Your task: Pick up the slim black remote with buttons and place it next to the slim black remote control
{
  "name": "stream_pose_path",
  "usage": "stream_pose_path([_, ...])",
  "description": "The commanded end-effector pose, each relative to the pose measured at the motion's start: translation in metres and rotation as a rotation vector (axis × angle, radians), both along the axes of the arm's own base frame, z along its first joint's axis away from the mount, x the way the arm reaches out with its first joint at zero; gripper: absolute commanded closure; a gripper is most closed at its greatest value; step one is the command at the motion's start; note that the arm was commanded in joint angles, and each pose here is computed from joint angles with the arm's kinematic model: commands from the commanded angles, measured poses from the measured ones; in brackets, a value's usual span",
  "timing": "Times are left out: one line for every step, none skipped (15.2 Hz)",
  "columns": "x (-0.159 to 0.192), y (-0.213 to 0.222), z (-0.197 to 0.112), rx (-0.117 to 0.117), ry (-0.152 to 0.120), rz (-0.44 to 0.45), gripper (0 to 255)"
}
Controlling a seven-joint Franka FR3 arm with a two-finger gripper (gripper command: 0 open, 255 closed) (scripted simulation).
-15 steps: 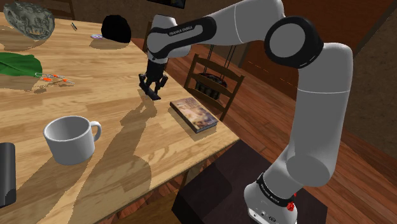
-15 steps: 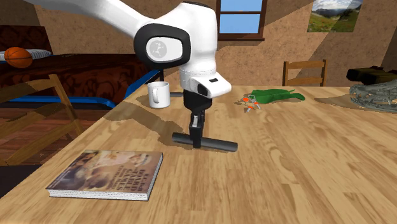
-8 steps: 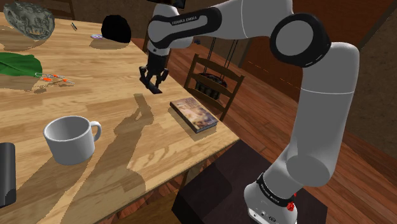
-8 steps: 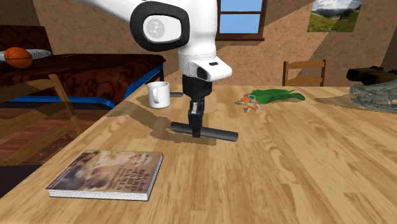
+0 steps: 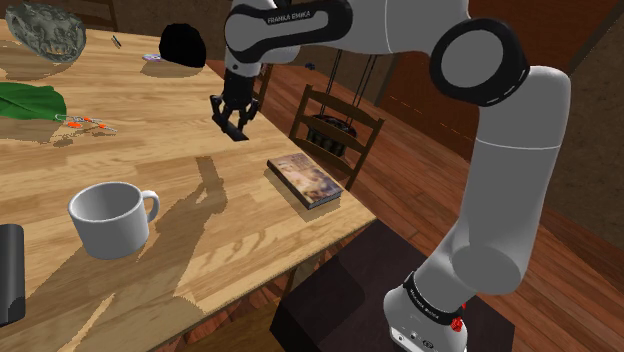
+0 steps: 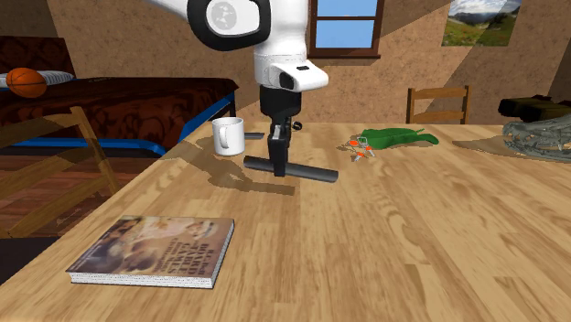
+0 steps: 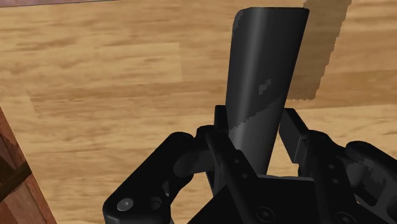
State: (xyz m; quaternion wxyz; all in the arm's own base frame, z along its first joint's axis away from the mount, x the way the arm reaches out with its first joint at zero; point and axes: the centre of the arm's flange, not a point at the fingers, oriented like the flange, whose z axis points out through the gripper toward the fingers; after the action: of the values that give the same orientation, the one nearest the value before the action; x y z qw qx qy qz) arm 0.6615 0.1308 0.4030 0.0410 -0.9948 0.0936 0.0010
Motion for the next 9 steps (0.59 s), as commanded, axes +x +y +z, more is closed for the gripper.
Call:
stream_pose_path([-0.008, 0.022, 0.000, 0.000, 0.000, -0.001, 255])
stream_pose_path([-0.011, 0.035, 0.000, 0.000, 0.000, -0.001, 255])
stream_pose_path([-0.014, 0.048, 0.000, 0.000, 0.000, -0.001, 255])
stream_pose_path([-0.017, 0.060, 0.000, 0.000, 0.000, -0.001, 255])
stream_pose_path([-0.021, 0.073, 0.001, 0.000, 0.000, -0.001, 255])
stream_pose_path([-0.024, 0.086, 0.001, 0.000, 0.000, -0.001, 255])
stream_pose_path([-0.027, 0.099, 0.001, 0.000, 0.000, -0.001, 255])
stream_pose_path([-0.030, 0.112, 0.001, 0.000, 0.000, -0.001, 255])
stream_pose_path([-0.034, 0.124, 0.001, 0.000, 0.000, -0.001, 255])
